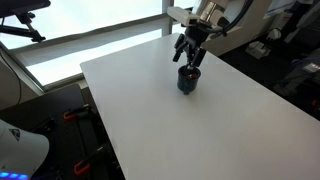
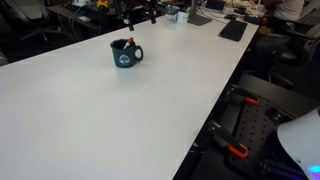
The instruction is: Remove the marker from the cup and put it on the table
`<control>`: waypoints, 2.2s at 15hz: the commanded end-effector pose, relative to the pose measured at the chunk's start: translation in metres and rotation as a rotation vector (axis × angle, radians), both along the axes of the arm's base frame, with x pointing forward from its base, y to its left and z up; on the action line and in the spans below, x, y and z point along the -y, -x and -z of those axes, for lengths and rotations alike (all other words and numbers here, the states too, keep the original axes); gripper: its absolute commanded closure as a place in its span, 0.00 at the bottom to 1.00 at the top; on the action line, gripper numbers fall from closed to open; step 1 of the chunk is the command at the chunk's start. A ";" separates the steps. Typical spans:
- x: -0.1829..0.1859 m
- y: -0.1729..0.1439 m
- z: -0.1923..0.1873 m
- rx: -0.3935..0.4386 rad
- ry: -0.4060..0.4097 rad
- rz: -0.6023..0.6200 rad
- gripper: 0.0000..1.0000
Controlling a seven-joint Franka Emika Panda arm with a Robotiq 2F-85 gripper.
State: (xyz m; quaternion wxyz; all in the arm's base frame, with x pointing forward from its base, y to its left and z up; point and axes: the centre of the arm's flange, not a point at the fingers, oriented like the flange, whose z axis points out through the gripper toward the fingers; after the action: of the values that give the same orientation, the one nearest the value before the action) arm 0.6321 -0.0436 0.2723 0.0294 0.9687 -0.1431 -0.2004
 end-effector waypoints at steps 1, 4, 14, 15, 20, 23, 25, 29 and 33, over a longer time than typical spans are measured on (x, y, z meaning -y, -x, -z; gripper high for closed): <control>0.007 -0.039 0.013 -0.033 0.011 0.045 0.00; 0.013 -0.056 0.021 -0.049 0.012 0.060 0.00; 0.015 -0.049 0.036 -0.047 0.019 0.046 0.00; 0.016 -0.050 0.039 -0.050 0.016 0.046 0.00; 0.021 -0.067 0.048 -0.028 0.017 0.042 0.00; 0.020 -0.057 0.051 -0.026 0.021 0.038 0.00; 0.020 -0.058 0.053 -0.025 0.022 0.038 0.00; 0.022 -0.061 0.058 -0.035 0.019 0.044 0.00; 0.024 -0.066 0.067 -0.043 0.018 0.051 0.00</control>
State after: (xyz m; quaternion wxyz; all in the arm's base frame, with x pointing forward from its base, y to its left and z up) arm 0.6893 -0.0657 0.2069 0.0390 0.9610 -0.1641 -0.2191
